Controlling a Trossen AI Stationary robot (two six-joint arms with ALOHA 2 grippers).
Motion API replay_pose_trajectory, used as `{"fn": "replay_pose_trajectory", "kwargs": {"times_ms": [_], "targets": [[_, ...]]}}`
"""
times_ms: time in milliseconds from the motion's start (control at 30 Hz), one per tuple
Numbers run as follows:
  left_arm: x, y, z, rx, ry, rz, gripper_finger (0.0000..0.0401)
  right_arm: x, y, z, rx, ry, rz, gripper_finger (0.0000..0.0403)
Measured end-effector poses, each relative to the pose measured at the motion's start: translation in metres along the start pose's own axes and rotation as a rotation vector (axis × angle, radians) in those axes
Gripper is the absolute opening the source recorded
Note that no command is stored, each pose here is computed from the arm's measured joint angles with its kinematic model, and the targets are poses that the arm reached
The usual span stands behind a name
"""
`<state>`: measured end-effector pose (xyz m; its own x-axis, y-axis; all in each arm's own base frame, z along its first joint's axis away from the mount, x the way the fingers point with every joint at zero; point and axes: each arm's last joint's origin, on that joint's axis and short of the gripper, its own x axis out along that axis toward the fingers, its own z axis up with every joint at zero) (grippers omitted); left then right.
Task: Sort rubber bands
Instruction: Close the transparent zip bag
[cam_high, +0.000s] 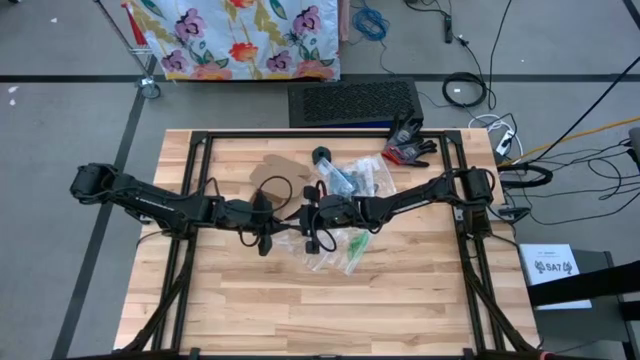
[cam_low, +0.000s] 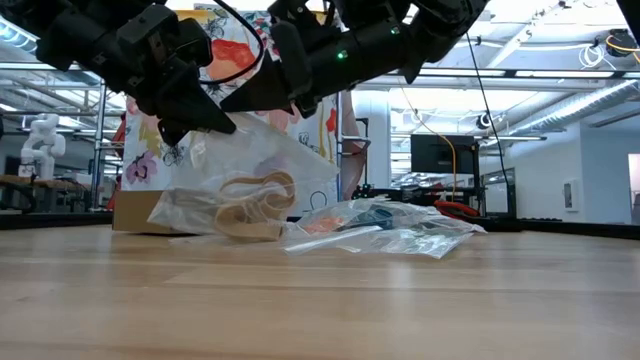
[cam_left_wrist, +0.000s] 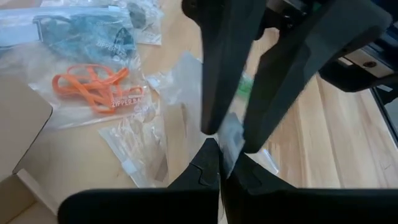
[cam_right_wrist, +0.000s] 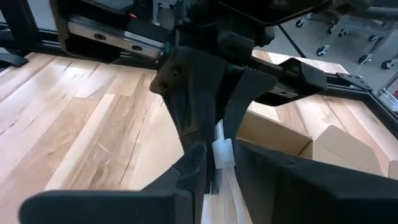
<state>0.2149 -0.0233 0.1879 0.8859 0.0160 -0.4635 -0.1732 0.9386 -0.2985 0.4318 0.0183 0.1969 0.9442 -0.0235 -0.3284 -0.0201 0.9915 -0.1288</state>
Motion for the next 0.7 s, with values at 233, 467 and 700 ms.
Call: {"fn": "replay_pose_trajectory", "kwargs": {"times_ms": [233,467,700], "targets": [[0.0000,-0.0002,0.0005,0.005,-0.005,-0.002,0.0000,0.0000,-0.0001,0.0000,-0.001,0.000,0.000,0.0046],[0.0000,-0.0001,0.0005,0.005,-0.006,-0.001,0.0000,-0.0002,0.0000,-0.0015,-0.003,0.019,0.000,0.0027],[-0.0007,0.0003,0.0010,0.005,-0.016,0.013,0.0000,-0.0022,-0.0002,-0.0039,0.015,0.069,0.001,0.0026]]}}
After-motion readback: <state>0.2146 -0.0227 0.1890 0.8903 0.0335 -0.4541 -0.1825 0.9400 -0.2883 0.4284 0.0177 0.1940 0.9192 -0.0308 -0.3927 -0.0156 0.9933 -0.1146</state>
